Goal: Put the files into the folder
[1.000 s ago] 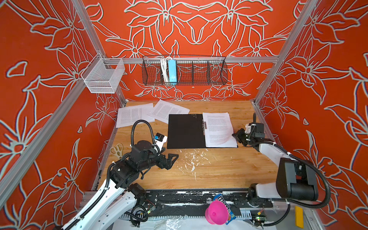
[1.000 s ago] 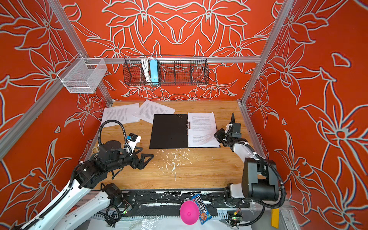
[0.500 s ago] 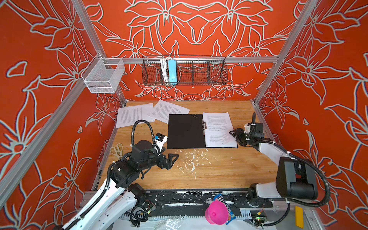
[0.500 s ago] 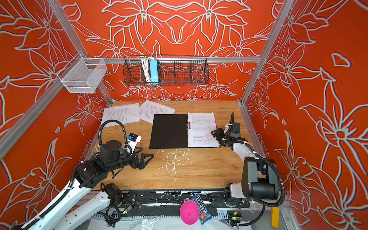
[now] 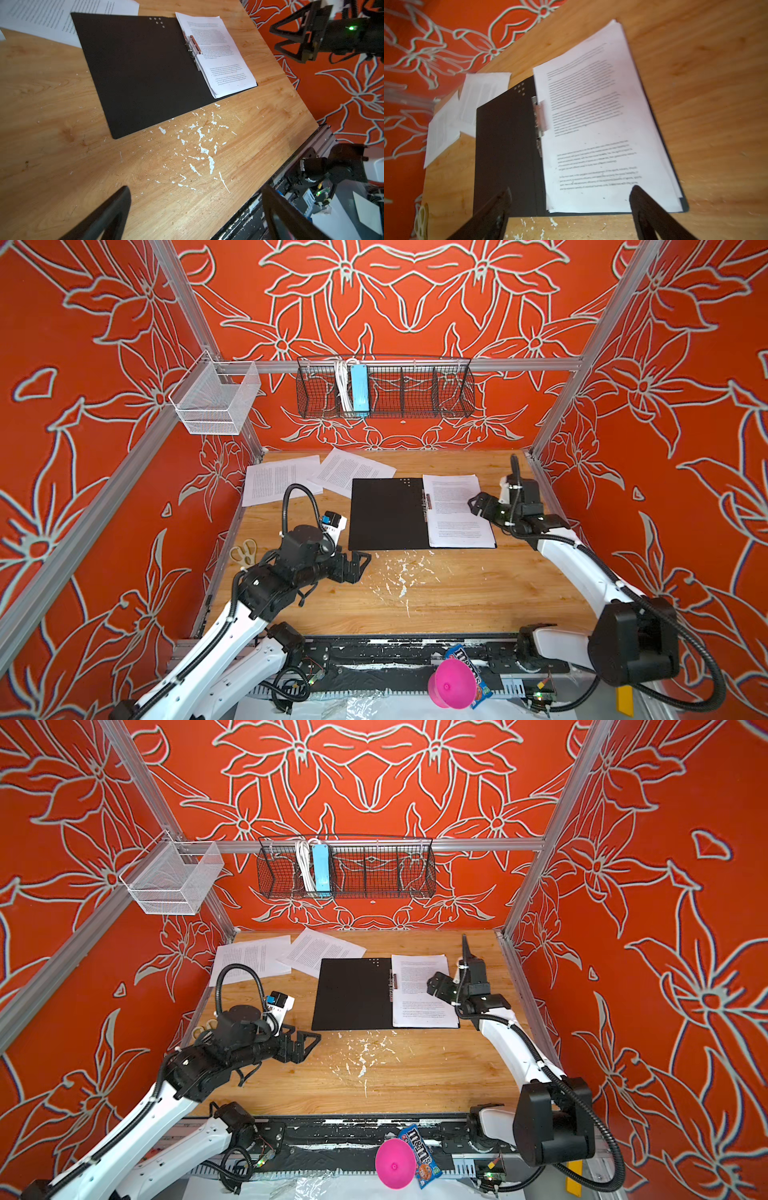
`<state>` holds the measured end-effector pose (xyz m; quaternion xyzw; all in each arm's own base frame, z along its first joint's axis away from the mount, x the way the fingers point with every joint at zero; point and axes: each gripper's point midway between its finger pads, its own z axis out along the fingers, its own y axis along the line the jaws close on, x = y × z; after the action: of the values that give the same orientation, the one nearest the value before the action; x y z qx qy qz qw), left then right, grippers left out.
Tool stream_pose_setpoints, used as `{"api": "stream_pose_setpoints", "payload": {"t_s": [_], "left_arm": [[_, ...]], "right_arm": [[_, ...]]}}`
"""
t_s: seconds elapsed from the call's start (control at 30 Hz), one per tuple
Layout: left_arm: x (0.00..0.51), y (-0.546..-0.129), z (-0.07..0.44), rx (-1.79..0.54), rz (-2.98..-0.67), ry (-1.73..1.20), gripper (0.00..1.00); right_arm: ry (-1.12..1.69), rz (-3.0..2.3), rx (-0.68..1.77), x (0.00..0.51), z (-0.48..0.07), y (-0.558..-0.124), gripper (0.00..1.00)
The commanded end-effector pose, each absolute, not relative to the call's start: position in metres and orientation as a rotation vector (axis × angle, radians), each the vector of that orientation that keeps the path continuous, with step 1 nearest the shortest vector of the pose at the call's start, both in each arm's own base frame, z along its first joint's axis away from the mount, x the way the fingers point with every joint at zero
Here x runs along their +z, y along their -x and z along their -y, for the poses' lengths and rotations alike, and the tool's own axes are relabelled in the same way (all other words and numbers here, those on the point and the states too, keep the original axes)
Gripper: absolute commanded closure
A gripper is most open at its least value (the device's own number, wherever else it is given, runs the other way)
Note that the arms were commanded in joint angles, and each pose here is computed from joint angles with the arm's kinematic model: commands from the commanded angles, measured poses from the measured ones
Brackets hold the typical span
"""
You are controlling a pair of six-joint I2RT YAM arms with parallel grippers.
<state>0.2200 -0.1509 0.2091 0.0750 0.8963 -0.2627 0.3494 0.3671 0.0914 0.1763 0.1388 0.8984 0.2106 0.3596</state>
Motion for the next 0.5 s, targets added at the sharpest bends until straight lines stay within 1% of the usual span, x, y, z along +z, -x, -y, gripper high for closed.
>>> {"api": "stream_pose_setpoints", "payload": {"t_s": [0.0, 0.13, 0.2, 0.3, 0.37, 0.47], "left_arm": [[0.202, -0.248, 0.150, -0.778, -2.376, 0.027, 0.02], [0.191, -0.299, 0.135, -0.835, -2.356, 0.297, 0.02], [0.181, -0.326, 0.120, -0.838, -2.329, 0.477, 0.02], [0.165, -0.362, 0.106, -0.857, -2.296, 0.652, 0.00], [0.152, -0.385, 0.095, -0.808, -2.296, 0.734, 0.03], [0.135, -0.421, 0.080, -0.749, -2.305, 0.832, 0.10]], "right_arm": [[-0.143, -2.384, 0.509, 0.165, -0.127, -0.369, 0.08], [0.076, -2.443, 0.637, 0.143, -0.187, -0.375, 0.08], [0.161, -2.482, 0.656, 0.127, -0.210, -0.377, 0.07], [0.224, -2.517, 0.709, 0.107, -0.232, -0.376, 0.08], [0.238, -2.531, 0.707, 0.099, -0.239, -0.374, 0.08], [0.273, -2.565, 0.702, 0.086, -0.250, -0.363, 0.09]]}}
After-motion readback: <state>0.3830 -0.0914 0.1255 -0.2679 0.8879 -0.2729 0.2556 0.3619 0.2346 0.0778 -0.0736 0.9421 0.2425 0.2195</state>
